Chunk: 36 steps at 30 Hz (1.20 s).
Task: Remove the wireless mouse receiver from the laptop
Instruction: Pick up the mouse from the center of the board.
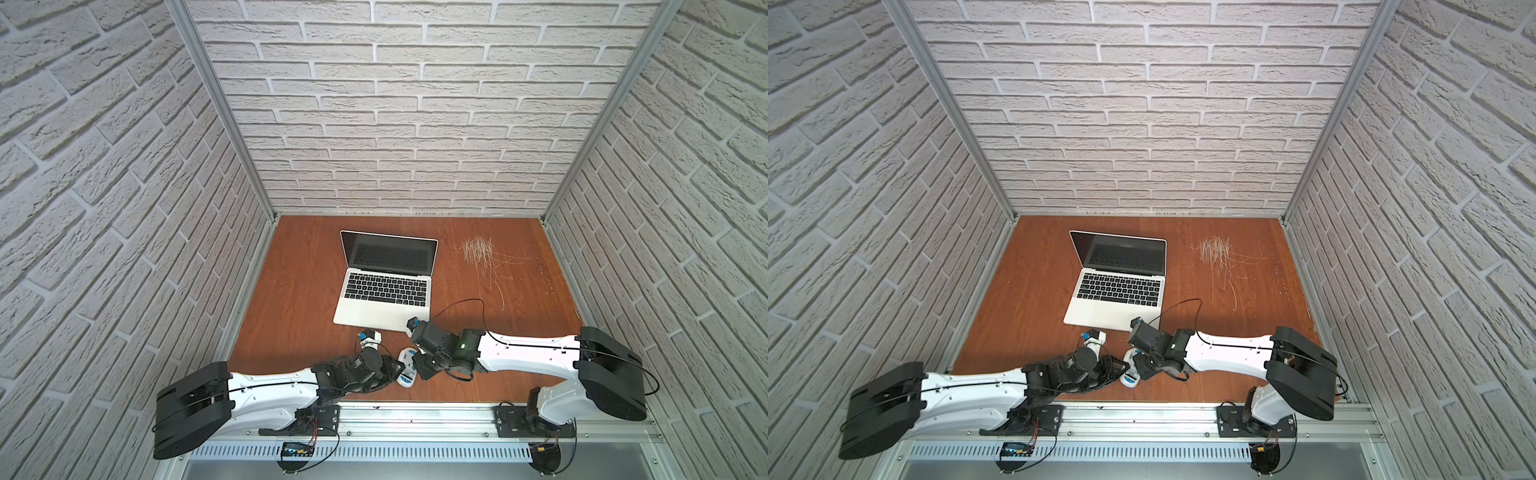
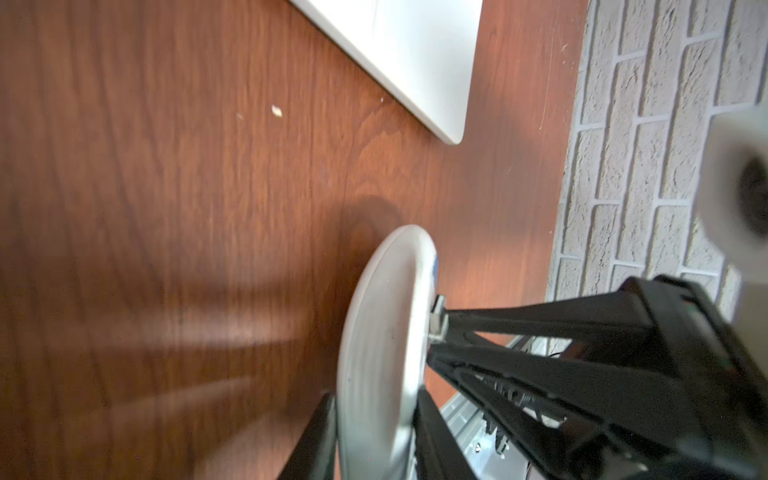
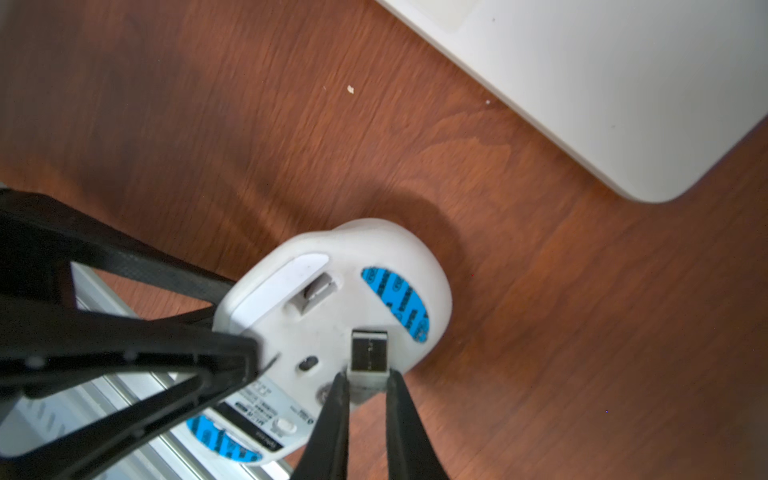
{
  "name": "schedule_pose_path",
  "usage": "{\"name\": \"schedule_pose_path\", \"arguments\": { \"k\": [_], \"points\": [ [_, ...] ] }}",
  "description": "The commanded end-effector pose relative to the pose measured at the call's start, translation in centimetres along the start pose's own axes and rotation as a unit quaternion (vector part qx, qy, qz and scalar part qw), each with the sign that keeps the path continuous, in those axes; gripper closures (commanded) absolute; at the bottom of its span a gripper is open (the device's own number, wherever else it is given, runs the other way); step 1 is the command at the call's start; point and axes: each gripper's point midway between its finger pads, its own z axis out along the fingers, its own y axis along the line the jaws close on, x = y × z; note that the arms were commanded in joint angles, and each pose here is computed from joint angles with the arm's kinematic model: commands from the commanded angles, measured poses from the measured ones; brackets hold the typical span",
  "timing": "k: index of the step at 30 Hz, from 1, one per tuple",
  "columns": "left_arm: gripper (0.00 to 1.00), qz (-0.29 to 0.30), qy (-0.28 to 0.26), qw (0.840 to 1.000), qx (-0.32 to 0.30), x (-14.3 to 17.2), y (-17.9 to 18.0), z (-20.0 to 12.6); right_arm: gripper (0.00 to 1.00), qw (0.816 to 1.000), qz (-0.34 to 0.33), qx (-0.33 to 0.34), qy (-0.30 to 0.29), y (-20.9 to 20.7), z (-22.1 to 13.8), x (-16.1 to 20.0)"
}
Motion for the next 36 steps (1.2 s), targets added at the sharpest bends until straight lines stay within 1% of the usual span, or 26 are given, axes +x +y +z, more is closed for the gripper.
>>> {"name": "schedule_pose_path", "arguments": {
  "k": [1, 10, 16, 21, 24, 29, 32, 34, 36],
  "points": [
    [0.69, 0.009, 0.005, 1.000, 0.013, -0.9, -0.7, -0.7, 0.97, 1.000, -0.008, 0.009, -0.003, -0.3, -1.0, 0.2],
    [0.69, -0.003, 0.021, 1.000, 0.015, -3.4, -0.2, -1.9, 0.97, 0.999, -0.020, 0.016, -0.027, -1.2, -3.8, -0.9],
    [0.69, -0.006, 0.032, 0.999, 0.011, -4.7, -0.1, -1.5, 0.97, 0.999, -0.016, 0.007, -0.029, -1.3, -3.9, -1.7],
    [0.69, 0.006, 0.053, 0.998, 0.013, -4.8, -0.5, -0.9, 0.97, 0.999, -0.025, -0.008, -0.031, -0.9, -3.4, -2.5],
    [0.70, 0.021, 0.070, 0.997, 0.023, -4.6, -1.3, -0.8, 0.97, 0.999, -0.025, -0.018, -0.033, -1.3, -3.4, -3.7],
    [0.71, 0.069, 0.087, 0.993, 0.038, -4.5, -3.3, -1.1, 0.97, 0.997, -0.047, -0.047, -0.036, -0.8, -4.8, -5.4],
    [0.72, 0.105, 0.092, 0.990, 0.027, -4.5, -4.0, -1.0, 0.97, 0.997, -0.058, -0.045, -0.021, -1.3, -6.0, -5.0],
    [0.72, 0.142, 0.105, 0.984, 0.026, -4.1, -4.7, -0.9, 0.97, 0.996, -0.057, -0.061, -0.012, -1.1, -6.7, -4.2],
    [0.75, 0.184, 0.103, 0.978, -0.001, -4.1, -5.0, -1.0, 0.97, 0.996, -0.053, -0.074, -0.002, -0.9, -7.4, -3.4]
  ]
}}
